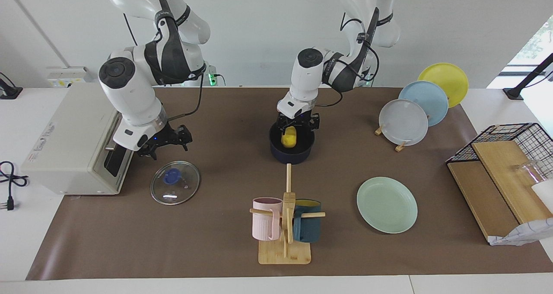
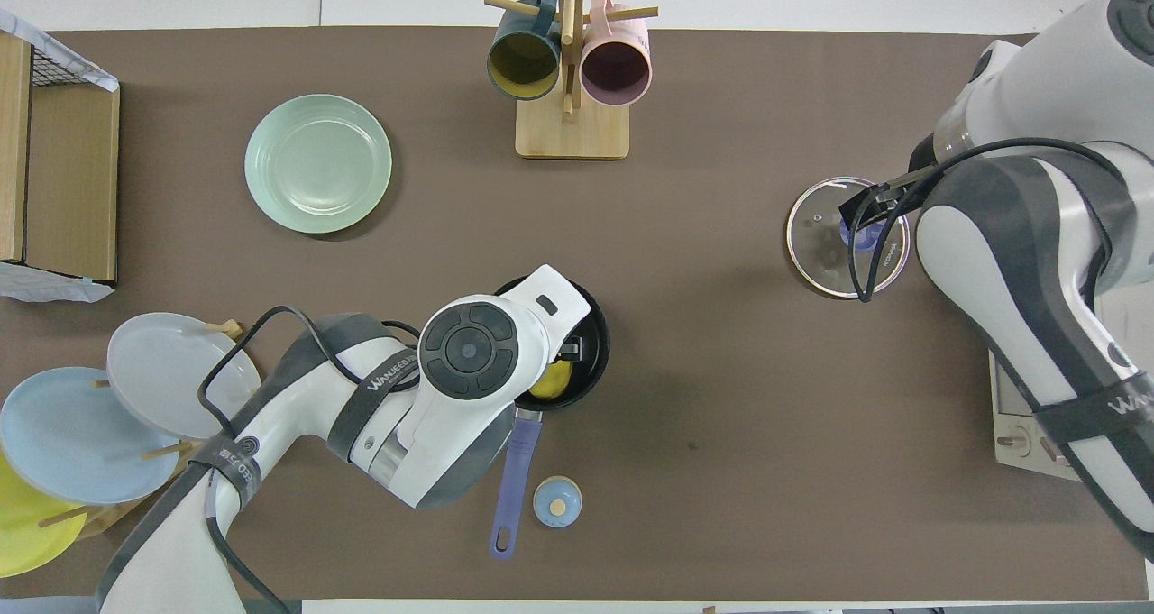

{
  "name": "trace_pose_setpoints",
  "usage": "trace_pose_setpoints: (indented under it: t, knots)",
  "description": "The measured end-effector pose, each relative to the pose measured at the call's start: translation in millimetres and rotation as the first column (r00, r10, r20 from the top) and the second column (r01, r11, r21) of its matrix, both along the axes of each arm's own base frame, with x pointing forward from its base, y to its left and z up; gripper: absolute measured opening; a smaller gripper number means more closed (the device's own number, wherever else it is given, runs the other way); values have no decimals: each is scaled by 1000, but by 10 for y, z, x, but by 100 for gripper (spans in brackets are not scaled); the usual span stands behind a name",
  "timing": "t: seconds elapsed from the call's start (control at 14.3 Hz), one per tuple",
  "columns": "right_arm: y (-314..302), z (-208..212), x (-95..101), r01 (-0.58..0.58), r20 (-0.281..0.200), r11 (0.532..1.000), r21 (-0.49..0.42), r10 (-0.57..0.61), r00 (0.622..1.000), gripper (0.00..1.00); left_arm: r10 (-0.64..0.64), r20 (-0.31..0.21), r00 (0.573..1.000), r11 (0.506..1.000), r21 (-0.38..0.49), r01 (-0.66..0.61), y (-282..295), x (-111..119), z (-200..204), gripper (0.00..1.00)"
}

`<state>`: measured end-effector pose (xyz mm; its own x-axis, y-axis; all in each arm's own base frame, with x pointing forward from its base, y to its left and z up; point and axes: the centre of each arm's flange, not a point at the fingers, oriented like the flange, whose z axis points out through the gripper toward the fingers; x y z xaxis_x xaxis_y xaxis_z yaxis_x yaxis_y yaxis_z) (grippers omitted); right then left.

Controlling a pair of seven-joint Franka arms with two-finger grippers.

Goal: Transfer potato from pot to plate
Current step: 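Grasp the yellow potato with the left gripper while the right gripper withdraws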

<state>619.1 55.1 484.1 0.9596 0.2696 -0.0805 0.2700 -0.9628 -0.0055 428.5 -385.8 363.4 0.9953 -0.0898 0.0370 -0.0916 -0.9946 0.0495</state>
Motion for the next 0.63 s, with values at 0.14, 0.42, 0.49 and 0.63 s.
trace_pose_setpoints:
  t: [0.14,0.42,0.49,0.63]
  knots:
    - [-2,331,-121,26,-11,999,-23,-27,1000,100,6,-8,1000,1000,5,-6,-32,-18,-93,100]
    - [139,917,-514,88,-16,995,-54,-89,996,100,9,-19,1000,1000,11,-9,-70,-33,-223,100]
    - [159,973,-571,116,-18,991,-69,-118,993,100,8,-23,1000,1000,14,-8,-78,-41,-249,100]
    - [126,991,-597,154,-20,986,-66,-156,988,100,9,-31,999,1000,20,-9,-106,-65,-306,100]
